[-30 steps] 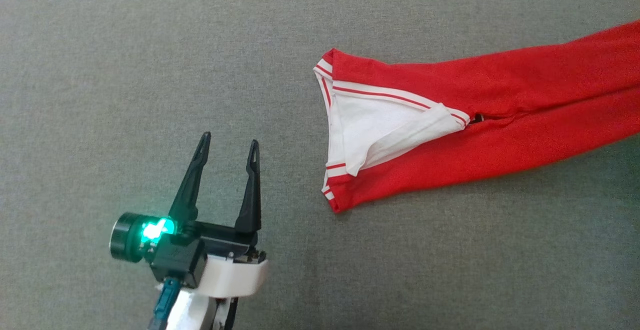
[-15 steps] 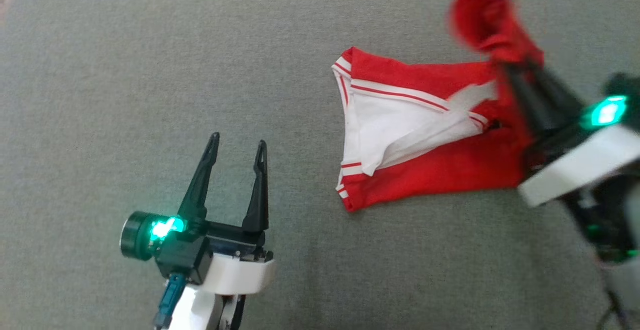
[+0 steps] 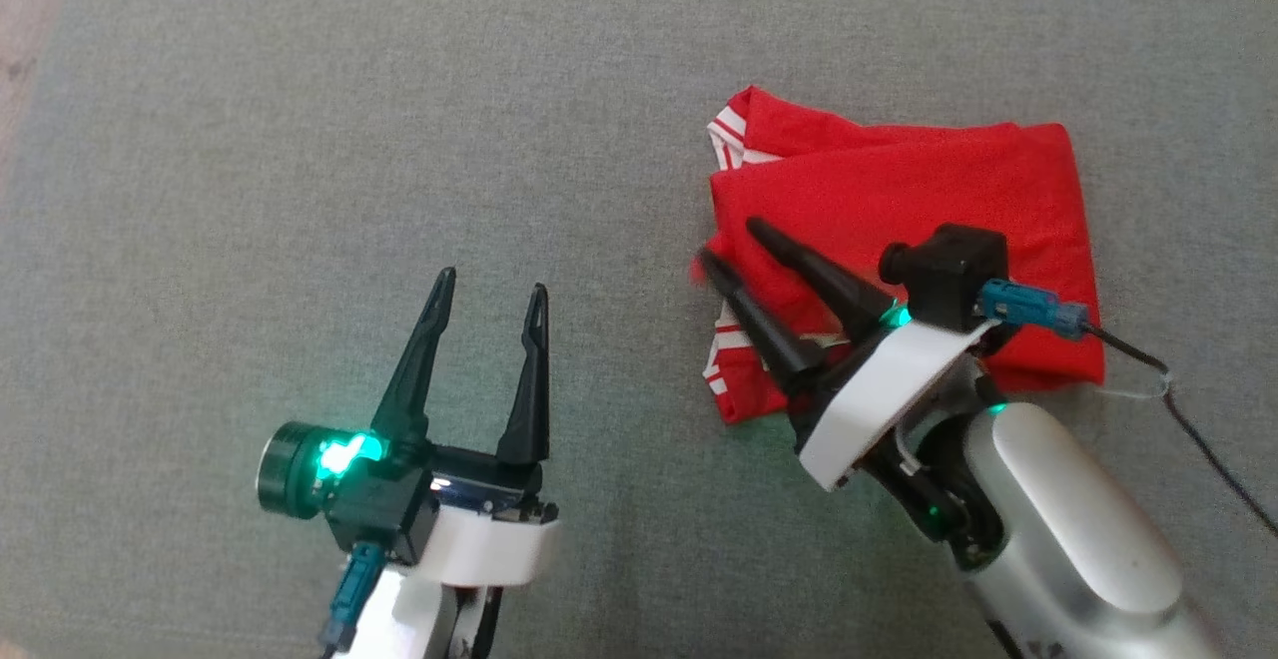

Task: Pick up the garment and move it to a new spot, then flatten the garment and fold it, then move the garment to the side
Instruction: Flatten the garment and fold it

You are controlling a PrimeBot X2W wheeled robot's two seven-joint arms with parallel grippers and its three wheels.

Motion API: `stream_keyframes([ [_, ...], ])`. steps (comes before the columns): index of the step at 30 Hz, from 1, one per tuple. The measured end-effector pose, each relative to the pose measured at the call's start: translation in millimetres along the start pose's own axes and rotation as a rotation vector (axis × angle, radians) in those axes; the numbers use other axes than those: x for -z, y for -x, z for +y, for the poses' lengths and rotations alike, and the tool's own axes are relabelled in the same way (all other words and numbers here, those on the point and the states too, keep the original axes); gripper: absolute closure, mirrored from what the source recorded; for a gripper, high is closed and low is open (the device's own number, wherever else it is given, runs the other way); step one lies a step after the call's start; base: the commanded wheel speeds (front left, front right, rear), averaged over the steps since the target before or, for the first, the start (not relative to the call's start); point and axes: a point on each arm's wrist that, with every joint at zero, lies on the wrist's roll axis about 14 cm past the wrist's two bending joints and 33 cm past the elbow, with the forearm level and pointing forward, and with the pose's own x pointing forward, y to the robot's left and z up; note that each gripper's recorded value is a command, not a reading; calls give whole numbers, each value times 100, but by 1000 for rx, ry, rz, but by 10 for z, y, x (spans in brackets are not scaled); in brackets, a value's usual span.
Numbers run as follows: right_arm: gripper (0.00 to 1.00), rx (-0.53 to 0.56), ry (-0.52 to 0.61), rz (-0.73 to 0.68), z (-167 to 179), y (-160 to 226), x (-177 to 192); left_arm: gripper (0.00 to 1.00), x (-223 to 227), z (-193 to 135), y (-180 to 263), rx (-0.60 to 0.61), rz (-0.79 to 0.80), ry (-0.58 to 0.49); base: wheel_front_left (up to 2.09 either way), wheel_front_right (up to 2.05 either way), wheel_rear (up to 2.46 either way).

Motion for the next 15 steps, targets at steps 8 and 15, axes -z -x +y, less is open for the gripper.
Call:
stream_keyframes([
  [8, 0, 67, 22, -257, -114, 214, -615, 0, -158, 32, 26, -10, -46, -4, 0, 0, 0],
  [15, 0, 338, 68, -523, -677, 1081, -932, 0, -274, 27, 221, -20, -75, 12, 0, 0, 0],
])
